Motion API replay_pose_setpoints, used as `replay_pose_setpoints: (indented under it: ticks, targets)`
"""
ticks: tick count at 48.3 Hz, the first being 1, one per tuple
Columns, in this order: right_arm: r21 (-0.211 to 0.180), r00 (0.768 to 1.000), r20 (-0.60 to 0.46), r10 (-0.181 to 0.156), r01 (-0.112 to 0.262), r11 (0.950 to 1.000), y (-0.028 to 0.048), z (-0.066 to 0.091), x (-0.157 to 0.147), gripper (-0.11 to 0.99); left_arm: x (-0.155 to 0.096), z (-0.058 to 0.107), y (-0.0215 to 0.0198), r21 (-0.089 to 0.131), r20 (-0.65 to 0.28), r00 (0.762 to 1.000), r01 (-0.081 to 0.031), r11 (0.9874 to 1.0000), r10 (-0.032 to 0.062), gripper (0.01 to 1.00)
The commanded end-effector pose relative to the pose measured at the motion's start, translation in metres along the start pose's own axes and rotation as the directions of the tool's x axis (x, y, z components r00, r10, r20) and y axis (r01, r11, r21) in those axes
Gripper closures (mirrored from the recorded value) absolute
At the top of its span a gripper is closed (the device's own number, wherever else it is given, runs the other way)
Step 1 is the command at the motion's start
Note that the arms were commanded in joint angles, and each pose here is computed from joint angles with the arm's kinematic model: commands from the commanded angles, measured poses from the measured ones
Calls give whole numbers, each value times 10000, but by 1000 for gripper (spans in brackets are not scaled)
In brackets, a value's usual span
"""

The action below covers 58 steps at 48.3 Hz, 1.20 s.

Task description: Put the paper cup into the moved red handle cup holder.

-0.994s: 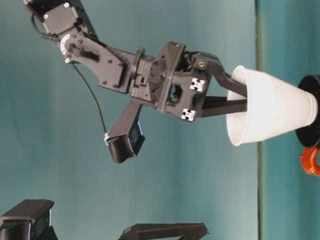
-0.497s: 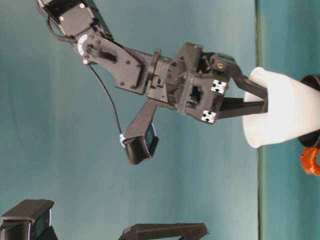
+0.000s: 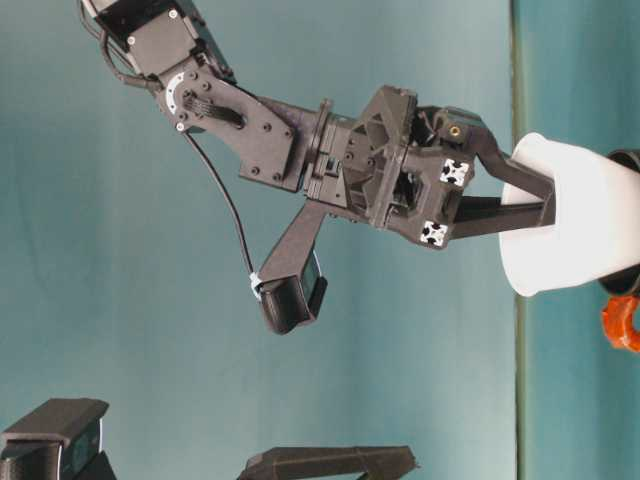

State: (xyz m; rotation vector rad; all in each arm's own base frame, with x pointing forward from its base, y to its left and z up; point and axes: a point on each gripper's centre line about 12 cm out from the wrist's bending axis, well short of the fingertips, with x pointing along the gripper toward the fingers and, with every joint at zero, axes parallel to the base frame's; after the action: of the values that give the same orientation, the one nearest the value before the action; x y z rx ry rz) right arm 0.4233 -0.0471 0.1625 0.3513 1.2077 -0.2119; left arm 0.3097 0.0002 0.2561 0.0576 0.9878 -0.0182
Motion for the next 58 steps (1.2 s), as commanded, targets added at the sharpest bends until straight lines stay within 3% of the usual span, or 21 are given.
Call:
replay_pose_setpoints:
  ticks: [1,7,20,28,32,36,46,58]
  targets:
    - [-95,9998,170,55,-54,9999,39,39,-37,983,-54,57,0,21,261,9997,-15,10000,15,88]
    - [-74,9997,221,41,-39,10000,34,56,-40,983,-54,57,-5,34,261,9997,-7,10000,6,88]
    - [-212,9997,226,107,-102,9997,100,65,-40,971,-49,56,0,21,245,9997,-14,10000,14,88]
    - [-281,9996,216,178,-172,9995,151,58,-38,900,-57,62,0,36,276,9996,-16,10000,15,88]
    - [-263,9997,164,183,-179,9995,168,47,-37,807,-54,58,5,23,275,9996,-25,10000,24,88]
    - [-259,9999,61,150,-149,9996,165,34,-43,641,-57,64,0,21,291,9996,-17,10000,16,88]
    - [-514,9998,165,-86,94,9986,140,69,-92,42,-66,70,1,5,322,9995,-18,10000,18,88]
    - [-590,9990,430,-74,99,9982,161,151,-149,32,-66,54,0,-409,291,9996,-4,9992,16,88]
